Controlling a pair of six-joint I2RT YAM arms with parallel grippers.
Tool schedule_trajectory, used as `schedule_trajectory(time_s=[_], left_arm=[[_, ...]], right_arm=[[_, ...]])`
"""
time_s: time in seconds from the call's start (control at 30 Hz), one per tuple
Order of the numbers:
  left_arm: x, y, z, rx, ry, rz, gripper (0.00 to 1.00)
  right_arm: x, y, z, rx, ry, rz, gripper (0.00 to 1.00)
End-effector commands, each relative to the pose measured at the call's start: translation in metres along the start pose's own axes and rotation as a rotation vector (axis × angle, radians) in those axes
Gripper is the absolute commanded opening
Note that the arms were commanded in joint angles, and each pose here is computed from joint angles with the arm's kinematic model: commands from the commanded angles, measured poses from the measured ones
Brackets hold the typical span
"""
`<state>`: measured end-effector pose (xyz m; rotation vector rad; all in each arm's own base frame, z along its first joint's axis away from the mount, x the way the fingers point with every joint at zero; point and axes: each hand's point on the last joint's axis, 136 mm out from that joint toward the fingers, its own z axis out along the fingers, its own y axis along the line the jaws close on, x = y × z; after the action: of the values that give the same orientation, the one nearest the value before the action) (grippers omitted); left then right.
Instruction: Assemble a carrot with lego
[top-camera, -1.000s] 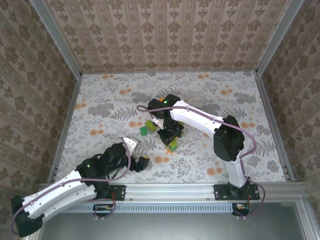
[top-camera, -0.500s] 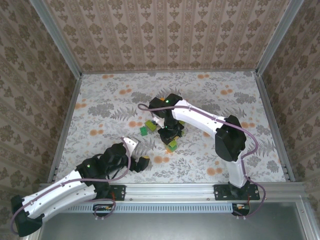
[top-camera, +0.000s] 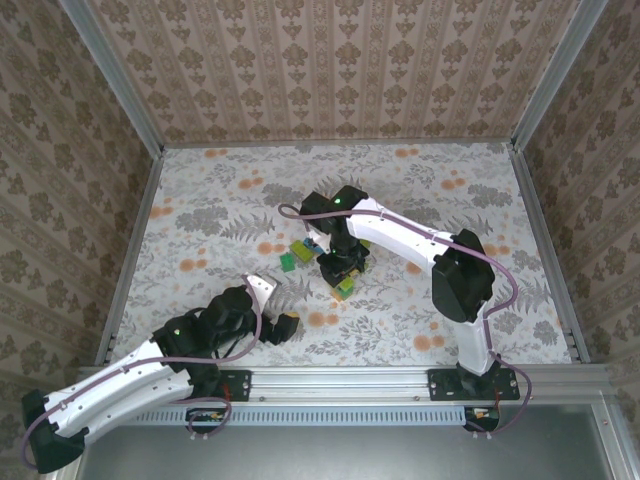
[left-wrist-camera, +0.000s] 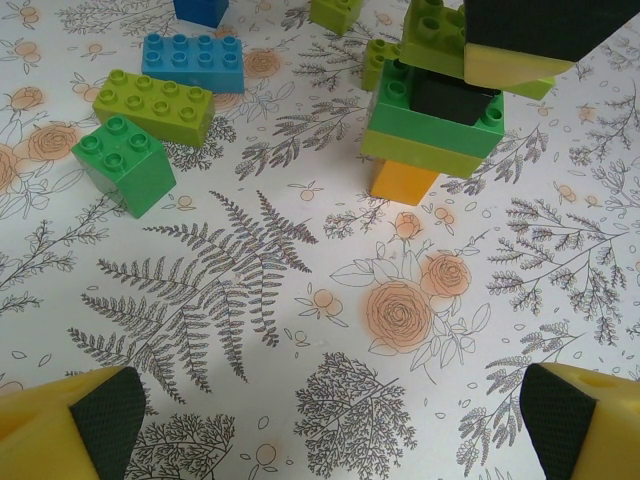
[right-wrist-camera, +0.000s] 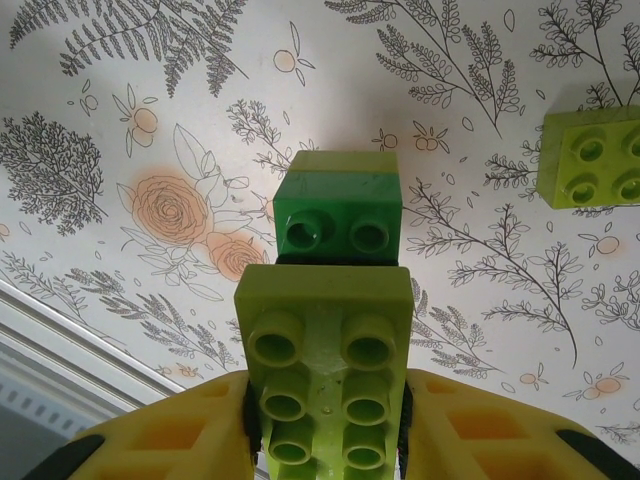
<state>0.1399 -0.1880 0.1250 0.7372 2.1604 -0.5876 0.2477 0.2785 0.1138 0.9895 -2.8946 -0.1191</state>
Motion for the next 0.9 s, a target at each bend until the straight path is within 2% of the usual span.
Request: schedule_trajectory(time_s=[0.0, 0.87], left_arm=[[-0.001, -0.005, 0.001, 0.020, -0.009, 0.025, 1.00], [-0.002, -0.006, 0.001, 0.025, -0.011, 0.028, 1.00]], right_arm=[[0.006, -0.005, 0.000, 0.022, 0.004, 0.014, 0.39], [-0.005, -0.004, -0.022, 0.033, -0.058, 0.003, 0.38]])
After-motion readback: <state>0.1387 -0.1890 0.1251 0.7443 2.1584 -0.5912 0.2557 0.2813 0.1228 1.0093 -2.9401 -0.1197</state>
